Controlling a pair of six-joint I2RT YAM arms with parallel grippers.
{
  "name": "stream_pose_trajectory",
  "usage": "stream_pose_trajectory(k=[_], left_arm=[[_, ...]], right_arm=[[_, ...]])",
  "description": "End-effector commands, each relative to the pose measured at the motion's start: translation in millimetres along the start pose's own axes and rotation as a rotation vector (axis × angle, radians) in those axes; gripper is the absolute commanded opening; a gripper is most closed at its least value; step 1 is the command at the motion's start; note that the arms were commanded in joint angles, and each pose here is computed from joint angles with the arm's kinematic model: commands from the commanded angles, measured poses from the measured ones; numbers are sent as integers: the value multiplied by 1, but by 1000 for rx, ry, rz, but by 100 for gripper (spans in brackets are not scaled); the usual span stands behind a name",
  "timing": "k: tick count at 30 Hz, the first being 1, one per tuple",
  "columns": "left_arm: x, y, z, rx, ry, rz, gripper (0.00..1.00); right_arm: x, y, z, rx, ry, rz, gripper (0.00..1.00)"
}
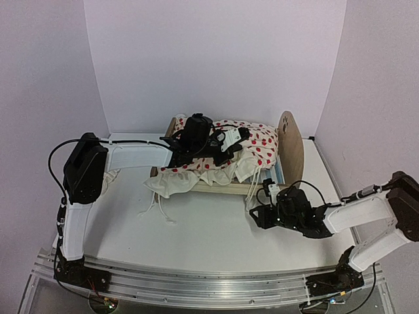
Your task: Set up the pet bed
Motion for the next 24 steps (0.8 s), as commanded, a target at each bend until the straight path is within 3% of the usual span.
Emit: stream_pose_trajectory(k=[1, 12, 14, 17, 19, 24], left_arm=[[-3, -3, 9, -6, -17, -9, 0], [-3, -3, 9, -6, -16, -8, 0], [-3, -3, 9, -7, -15, -9, 0], [-4, -4, 10, -7, -16, -9, 0], [-5, -4, 10, -5, -17, -9, 0], [-5, -4, 9, -10, -14, -10, 0]], right_arm=[[10, -25, 15, -38, -58, -171, 48], [43, -25, 13, -54, -4, -196, 44], [49, -25, 12, -53, 12, -205, 38], [53, -23, 7, -48, 44, -211, 14], [45, -25, 5, -38, 48, -225, 5], [16, -22, -4, -38, 66, -210, 1]])
Point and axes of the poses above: each gripper's point midway between its finger pads, its own x axis out along the fingers, its own z axis along the line the jaws close on, y = z × x, the point moved 5 cm from there along -x, back along the fingers, and after that the axes turned 6 degrees about x, right-handed, at the moved point
